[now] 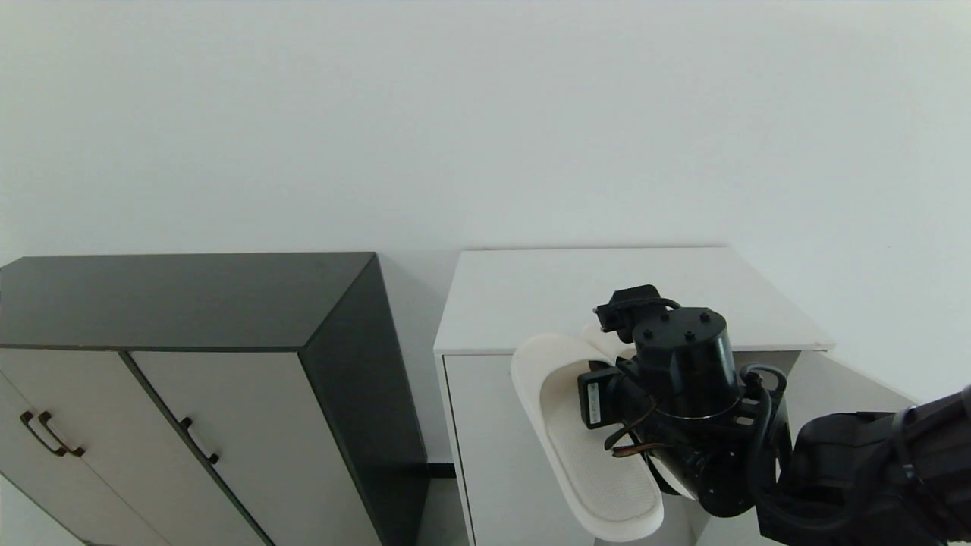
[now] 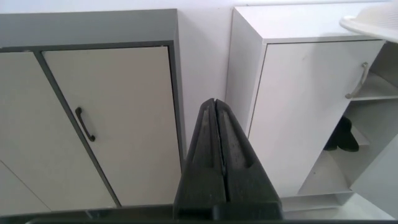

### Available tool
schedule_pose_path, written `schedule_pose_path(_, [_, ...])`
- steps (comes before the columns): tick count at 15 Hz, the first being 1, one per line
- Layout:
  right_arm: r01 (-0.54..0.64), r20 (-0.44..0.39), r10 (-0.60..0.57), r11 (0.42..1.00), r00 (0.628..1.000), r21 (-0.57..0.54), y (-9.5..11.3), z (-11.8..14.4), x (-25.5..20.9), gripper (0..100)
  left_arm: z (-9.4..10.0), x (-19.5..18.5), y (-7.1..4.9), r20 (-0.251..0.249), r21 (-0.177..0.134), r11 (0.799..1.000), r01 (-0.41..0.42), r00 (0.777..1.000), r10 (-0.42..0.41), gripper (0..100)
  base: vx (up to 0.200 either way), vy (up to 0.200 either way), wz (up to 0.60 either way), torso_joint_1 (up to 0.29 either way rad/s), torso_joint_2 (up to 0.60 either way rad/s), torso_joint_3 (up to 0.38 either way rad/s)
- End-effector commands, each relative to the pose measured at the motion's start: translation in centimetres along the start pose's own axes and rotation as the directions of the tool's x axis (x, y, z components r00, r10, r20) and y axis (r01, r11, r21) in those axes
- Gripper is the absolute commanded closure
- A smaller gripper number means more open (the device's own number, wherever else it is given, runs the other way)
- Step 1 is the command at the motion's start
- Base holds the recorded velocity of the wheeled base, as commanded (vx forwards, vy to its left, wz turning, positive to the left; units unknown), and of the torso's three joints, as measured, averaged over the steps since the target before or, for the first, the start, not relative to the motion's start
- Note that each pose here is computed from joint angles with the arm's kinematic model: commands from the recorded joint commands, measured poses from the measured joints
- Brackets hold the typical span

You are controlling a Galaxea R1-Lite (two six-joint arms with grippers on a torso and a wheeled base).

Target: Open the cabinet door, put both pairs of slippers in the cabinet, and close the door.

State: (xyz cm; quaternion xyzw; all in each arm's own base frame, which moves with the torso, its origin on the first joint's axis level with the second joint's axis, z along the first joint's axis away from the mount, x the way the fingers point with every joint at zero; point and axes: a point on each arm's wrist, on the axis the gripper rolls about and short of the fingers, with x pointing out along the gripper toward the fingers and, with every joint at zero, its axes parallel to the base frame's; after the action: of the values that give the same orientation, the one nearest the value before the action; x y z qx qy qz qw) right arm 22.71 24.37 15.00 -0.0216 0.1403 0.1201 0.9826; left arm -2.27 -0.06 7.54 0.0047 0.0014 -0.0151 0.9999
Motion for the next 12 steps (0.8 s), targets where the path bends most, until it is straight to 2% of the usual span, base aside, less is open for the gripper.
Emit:
schedule_pose_path(1, [0.001,-0.005,-0.001,1.000,1.000,-0.003,0.03,-0.16,0.13,100,0.00,0.01,0.00,-0.002,0.000,1.000,0.000,1.000,0.000,100,0.000,0.000,0.00,0.000,0.00,0.000])
schedule_pose_path(8, [-0.003,-0.017,0.003,1.000,1.000,-0.009,0.14,-0.55,0.38,100,0.02,0.01,0.00,0.000,0.008,1.000,-0.001,1.000,0.001,100,0.000,0.000,0.00,0.000,0.00,0.000])
schedule_pose_path(12, [-0.002,0.003,0.002,1.000,1.000,-0.002,0.13,-0.46,0.35,100,0.02,0.01,0.00,0.000,0.008,1.000,0.000,1.000,0.000,100,0.000,-0.200,0.00,0.005,0.00,0.001])
